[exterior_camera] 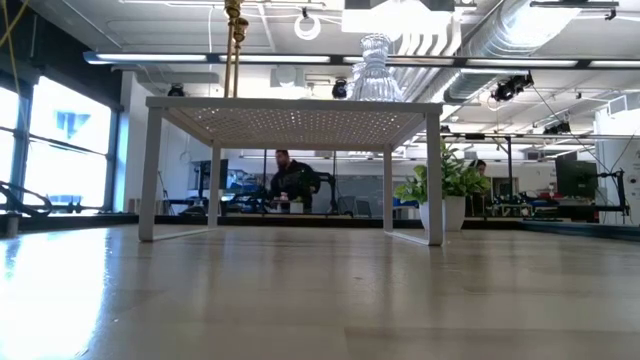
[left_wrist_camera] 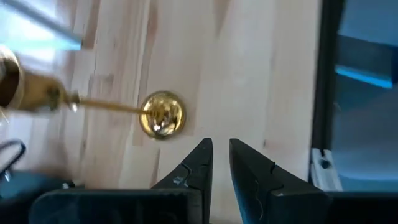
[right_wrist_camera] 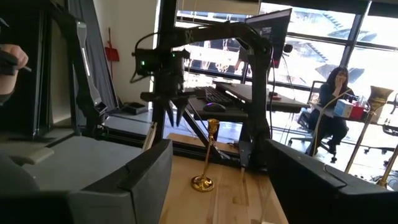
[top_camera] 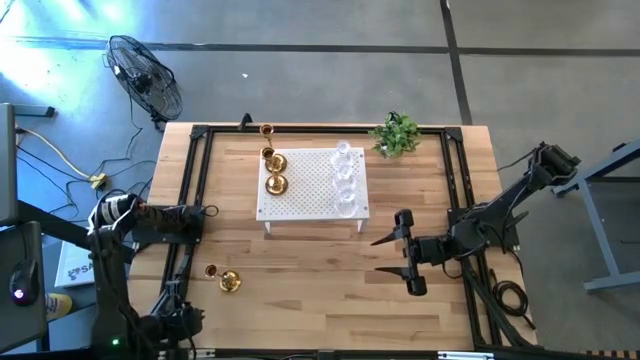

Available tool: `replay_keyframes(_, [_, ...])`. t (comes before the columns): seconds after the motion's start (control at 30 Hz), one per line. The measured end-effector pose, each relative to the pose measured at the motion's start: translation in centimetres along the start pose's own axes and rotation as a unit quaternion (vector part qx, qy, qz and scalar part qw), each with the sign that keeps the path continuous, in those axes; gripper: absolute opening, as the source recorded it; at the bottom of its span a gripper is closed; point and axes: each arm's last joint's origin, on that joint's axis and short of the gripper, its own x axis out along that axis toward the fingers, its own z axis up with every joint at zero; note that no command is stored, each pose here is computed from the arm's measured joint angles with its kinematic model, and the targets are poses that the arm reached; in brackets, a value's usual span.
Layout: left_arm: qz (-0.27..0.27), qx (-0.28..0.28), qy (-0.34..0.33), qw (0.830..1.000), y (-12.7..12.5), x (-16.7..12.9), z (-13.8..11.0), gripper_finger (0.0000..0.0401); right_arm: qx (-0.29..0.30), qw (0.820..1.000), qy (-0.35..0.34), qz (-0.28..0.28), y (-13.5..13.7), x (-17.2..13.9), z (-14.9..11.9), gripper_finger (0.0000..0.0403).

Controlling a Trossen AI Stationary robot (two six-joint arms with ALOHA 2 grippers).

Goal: Pick & Place candle stick holders
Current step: Put the gold candle holder on the shelf aligned with the other gold candle holders

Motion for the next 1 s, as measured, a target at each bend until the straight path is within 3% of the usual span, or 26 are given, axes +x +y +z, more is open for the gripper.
replay_keyframes(0.33, [-0.017,0.146,-0.051,0.988,1.7,-4.2,6.2,0.005,0.0,1.0,0.0,0.0,0.0,0.0,0.0,0.0244])
replay_keyframes(0.4, [-0.024,0.194,-0.061,0.979,2.6,-4.9,7.0,0.005,0.0,1.0,0.001,0.0,0.0,0.0,0.0,0.0245])
replay_keyframes(0.57, [-0.035,0.221,-0.091,0.97,6.0,-6.7,8.8,0.005,-0.002,1.0,0.004,0.001,0.0,0.0,-0.1,0.0243])
replay_keyframes(0.8, [-0.085,0.204,-0.144,0.964,12.8,-10.5,9.4,0.005,0.0,1.0,0.019,0.003,0.1,0.0,-0.4,0.0244])
replay_keyframes(1.0, [-0.077,0.113,-0.218,0.966,19.7,-11.5,7.6,0.005,-0.002,1.0,0.024,0.004,0.1,0.0,-0.5,0.0241])
